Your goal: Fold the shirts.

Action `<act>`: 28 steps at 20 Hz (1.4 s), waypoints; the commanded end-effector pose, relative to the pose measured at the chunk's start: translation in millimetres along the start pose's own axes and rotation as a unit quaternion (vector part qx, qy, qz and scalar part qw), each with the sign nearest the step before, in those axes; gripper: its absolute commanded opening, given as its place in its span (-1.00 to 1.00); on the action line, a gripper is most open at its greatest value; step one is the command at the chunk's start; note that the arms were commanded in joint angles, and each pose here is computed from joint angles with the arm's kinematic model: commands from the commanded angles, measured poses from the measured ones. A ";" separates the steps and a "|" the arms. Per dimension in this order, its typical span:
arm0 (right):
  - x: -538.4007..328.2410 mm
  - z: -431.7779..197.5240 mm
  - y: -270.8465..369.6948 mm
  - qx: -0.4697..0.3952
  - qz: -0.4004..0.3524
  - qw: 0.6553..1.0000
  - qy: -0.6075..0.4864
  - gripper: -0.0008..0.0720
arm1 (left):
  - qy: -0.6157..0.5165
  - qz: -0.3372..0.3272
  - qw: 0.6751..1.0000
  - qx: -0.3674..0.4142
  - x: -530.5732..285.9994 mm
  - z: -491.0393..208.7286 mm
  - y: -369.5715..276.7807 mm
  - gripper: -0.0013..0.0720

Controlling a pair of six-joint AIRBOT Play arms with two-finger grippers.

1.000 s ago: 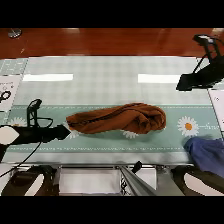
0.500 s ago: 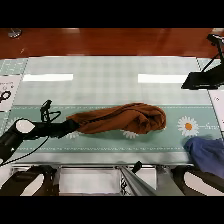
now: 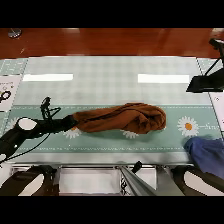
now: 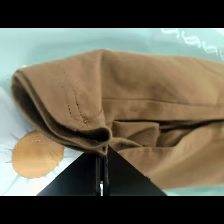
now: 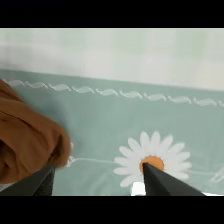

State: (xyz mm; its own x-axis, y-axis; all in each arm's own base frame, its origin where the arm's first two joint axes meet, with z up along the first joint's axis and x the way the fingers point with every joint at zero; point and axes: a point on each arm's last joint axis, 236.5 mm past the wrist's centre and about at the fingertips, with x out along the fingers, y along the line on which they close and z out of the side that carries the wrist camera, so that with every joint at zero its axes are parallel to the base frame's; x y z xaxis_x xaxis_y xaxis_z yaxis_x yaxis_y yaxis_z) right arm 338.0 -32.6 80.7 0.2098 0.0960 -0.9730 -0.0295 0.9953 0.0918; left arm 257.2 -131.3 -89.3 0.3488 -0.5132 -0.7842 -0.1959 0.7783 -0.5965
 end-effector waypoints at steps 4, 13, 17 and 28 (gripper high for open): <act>61.5 -44.1 23.2 0.127 0.165 0.977 0.047 0.69 | 0.024 -0.023 0.999 0.035 -5.9 -13.4 -12.6 -0.92; 135.4 -103.0 49.6 0.152 0.213 0.962 0.083 0.69 | 0.003 -0.037 0.998 0.051 -17.8 -8.7 -24.6 -0.91; 152.3 -96.0 60.3 0.194 0.235 0.951 0.046 0.69 | 0.003 -0.038 0.998 0.050 -17.8 -8.7 -25.4 -0.91; 169.5 -98.4 83.2 0.238 0.286 0.928 0.007 -0.50 | -0.053 -0.059 0.997 0.012 -20.6 19.0 -36.1 -0.91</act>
State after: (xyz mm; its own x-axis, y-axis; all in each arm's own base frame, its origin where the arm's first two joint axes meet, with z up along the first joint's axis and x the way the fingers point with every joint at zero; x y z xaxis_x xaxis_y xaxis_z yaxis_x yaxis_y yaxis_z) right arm 269.2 60.0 -98.2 0.2368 0.5969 -0.7665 0.3122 0.7004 0.6419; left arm 261.3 -144.1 -55.6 0.4098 -0.5698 -0.7123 -0.1039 0.7467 -0.6570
